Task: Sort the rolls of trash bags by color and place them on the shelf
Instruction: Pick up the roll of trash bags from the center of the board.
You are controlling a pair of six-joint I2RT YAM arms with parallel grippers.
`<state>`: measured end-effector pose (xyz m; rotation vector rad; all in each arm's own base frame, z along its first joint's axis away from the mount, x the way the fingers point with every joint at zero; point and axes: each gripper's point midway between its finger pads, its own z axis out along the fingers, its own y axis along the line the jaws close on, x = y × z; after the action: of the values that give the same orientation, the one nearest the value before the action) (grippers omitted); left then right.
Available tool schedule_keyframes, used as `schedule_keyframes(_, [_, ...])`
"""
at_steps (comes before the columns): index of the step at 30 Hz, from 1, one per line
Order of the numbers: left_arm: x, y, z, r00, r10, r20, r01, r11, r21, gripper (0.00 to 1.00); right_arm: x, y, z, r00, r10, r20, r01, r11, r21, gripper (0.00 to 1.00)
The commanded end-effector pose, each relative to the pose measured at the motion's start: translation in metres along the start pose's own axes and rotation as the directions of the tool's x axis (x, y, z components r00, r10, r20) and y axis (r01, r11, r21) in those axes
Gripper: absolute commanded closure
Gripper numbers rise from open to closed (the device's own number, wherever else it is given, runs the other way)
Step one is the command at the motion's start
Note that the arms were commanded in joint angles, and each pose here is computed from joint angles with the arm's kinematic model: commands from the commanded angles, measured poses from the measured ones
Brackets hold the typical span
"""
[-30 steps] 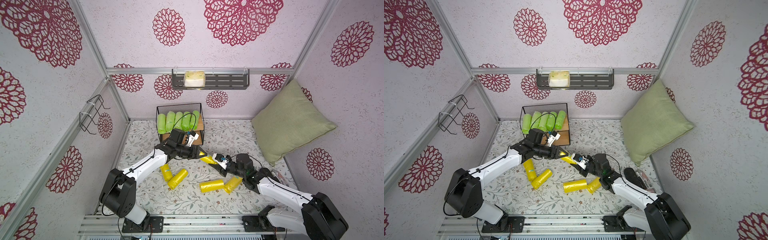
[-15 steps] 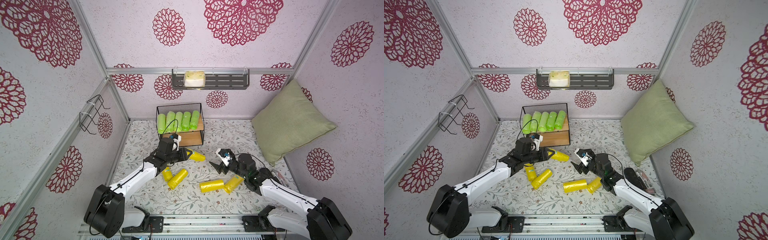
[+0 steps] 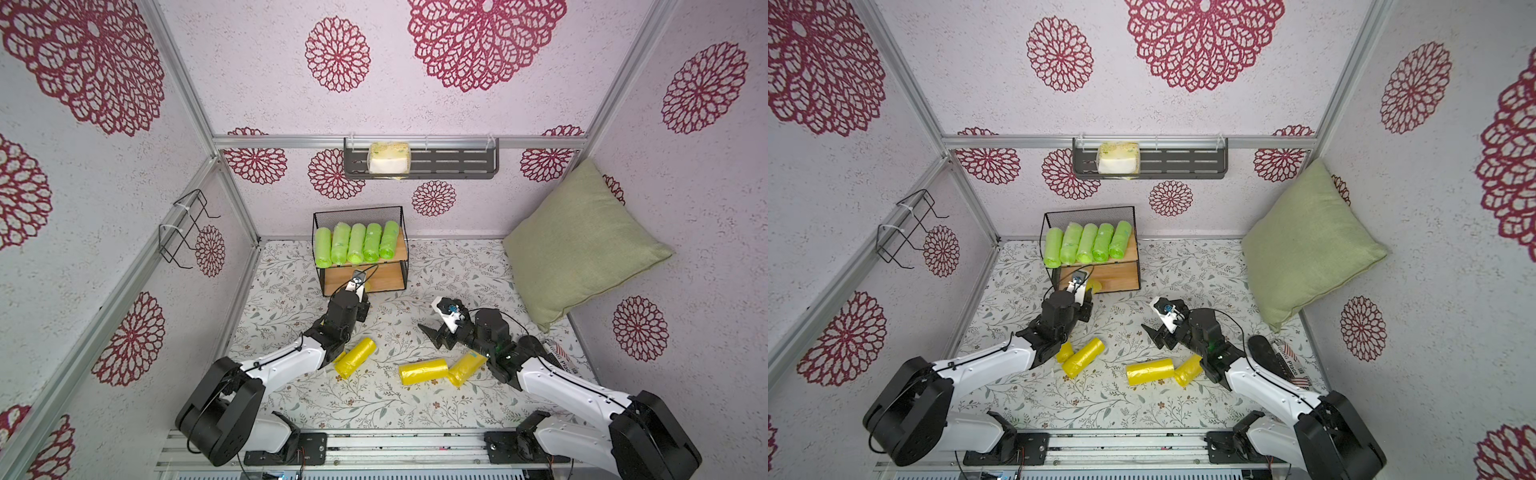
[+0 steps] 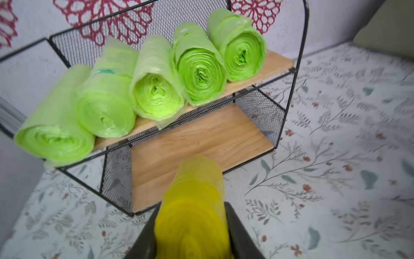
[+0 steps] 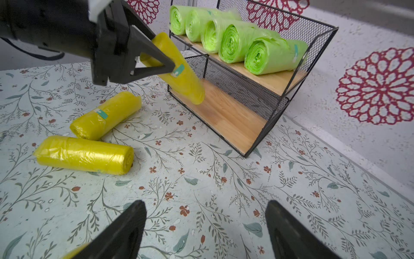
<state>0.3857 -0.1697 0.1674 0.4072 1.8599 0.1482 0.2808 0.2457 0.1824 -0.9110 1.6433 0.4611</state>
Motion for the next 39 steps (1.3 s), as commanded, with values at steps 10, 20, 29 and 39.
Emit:
schedule_keyframes(10, [0.000, -0.011, 0.038, 0.715, 0.698, -0.041, -0.697, 0.709, -0.105, 0.76, -0.008, -0.001, -0.006, 0.998, 0.006, 0.055, -0.006, 1.000, 0.005, 0.12])
schedule_keyframes(20, [0.035, -0.008, 0.077, 0.507, 0.853, -0.123, -0.862, 0.500, -0.087, 0.70, -0.006, -0.002, -0.008, 0.998, 0.011, 0.062, -0.011, 1.000, 0.003, 0.12])
schedule_keyframes(29, [0.061, 0.005, 0.099, 0.466, 0.873, -0.141, -0.884, 0.464, -0.049, 0.58, -0.004, -0.002, -0.007, 0.998, 0.021, 0.054, -0.020, 1.000, -0.007, 0.12])
schedule_keyframes(39, [0.067, 0.016, 0.104, 0.507, 0.848, -0.152, -0.861, 0.507, -0.043, 0.39, -0.002, -0.002, -0.005, 0.999, 0.024, 0.043, -0.024, 1.000, -0.010, 0.12])
